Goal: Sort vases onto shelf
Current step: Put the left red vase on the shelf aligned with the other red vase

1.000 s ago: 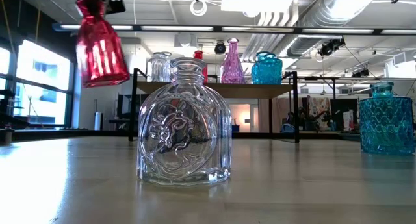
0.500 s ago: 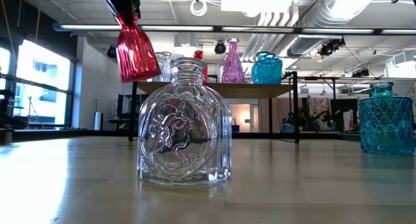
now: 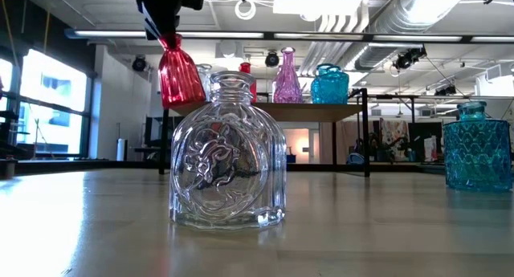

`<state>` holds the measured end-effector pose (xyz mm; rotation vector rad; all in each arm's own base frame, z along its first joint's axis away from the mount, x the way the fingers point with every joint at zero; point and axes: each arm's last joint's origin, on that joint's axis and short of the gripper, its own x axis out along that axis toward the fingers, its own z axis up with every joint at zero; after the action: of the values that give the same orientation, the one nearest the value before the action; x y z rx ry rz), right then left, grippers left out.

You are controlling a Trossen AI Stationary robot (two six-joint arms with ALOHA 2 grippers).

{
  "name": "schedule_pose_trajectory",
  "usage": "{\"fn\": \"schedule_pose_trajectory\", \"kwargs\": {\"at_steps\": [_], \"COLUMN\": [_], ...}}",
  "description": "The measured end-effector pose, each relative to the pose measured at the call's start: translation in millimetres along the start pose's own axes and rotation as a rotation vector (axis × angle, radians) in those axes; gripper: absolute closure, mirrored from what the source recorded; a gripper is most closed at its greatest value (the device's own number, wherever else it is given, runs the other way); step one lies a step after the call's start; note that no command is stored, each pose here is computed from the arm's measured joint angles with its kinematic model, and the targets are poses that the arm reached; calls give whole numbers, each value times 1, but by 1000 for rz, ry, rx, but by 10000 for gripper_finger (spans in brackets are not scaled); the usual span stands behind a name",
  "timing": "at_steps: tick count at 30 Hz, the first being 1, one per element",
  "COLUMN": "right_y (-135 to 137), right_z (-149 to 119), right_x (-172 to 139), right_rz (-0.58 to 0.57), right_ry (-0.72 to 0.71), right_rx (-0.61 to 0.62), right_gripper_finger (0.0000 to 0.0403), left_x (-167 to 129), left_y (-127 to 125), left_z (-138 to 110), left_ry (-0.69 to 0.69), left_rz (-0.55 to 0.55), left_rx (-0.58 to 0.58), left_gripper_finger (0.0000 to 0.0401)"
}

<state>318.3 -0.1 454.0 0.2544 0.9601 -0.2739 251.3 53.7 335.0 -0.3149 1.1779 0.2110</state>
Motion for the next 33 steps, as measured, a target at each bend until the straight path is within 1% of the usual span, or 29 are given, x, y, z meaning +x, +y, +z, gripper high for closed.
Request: {"fn": "schedule_pose_trajectory", "kwargs": {"at_steps": [5, 9, 11, 16, 19, 23, 27, 33], "right_y": [-2, -4, -6, -11, -14, -16, -14, -11], "right_z": [-1, 0, 1, 4, 6, 8, 10, 13], "right_x": [1, 1, 0, 2, 5, 13, 24, 41], "right_rz": [-71, -148, -176, -198, -205, -191, -172, -174], "right_ry": [-5, -25, -35, -44, -35, -6, 29, 67], "right_rx": [-67, -135, -155, -179, -202, -214, -251, -308], "right_gripper_finger": [288, 288, 288, 288, 284, 265, 235, 190], "left_x": [-1, -2, -3, -4, -4, -4, -4, -4], "left_y": [11, 18, 20, 24, 24, 24, 24, 24], "left_z": [4, 9, 11, 14, 15, 16, 16, 18], "left_ry": [-23, -67, -88, -117, -124, -130, -132, -159], "left_rz": [-8, -52, -56, -94, -96, -98, -98, -100], "left_rx": [-35, -58, -71, -85, -90, -107, -108, -105], "left_gripper_finger": [389, 389, 389, 389, 389, 389, 389, 389]}}
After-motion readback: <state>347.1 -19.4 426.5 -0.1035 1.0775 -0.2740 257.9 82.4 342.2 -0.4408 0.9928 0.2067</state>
